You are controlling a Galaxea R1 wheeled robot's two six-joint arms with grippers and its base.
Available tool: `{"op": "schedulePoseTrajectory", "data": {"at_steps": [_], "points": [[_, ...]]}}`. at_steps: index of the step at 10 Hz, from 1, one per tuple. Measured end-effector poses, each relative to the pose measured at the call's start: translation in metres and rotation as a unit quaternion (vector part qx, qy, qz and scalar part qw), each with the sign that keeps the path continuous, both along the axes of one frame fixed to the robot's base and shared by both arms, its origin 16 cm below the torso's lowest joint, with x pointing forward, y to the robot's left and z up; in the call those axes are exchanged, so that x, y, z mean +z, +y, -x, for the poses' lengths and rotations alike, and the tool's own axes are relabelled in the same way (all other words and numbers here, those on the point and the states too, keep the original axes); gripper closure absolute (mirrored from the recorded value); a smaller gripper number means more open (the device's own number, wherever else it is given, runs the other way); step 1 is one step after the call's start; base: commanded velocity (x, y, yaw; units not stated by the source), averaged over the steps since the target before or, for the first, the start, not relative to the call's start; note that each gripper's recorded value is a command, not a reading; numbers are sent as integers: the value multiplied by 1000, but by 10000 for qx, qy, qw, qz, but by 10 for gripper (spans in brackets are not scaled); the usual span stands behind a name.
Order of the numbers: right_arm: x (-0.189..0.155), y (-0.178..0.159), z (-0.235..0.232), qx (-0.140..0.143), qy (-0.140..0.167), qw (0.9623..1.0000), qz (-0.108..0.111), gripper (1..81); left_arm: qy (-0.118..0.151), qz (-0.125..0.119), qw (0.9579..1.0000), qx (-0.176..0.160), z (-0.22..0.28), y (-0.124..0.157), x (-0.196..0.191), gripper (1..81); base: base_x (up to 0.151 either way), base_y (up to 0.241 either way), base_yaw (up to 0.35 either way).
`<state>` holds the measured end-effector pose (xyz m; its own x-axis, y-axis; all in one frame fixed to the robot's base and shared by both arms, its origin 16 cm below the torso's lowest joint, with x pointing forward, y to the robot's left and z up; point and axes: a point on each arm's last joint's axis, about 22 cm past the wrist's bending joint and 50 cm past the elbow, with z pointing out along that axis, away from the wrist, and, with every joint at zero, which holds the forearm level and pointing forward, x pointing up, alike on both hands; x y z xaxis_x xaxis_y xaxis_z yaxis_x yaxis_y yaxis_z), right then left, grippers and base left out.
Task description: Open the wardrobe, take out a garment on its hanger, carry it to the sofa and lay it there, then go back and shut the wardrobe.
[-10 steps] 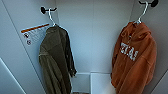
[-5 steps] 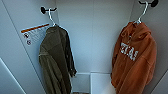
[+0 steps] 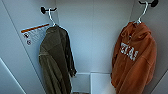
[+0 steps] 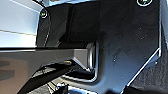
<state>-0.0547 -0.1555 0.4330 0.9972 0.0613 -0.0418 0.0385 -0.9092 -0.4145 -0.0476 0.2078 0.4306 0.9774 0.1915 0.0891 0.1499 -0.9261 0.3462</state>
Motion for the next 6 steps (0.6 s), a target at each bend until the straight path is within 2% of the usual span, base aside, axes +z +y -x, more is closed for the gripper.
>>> {"op": "schedulePoseTrajectory", "data": {"at_steps": [6], "points": [[0,1,1,-6,-1,10000,0,10,-95,-9,10000,7,-17,2,-1,10,0,0,0]]}}
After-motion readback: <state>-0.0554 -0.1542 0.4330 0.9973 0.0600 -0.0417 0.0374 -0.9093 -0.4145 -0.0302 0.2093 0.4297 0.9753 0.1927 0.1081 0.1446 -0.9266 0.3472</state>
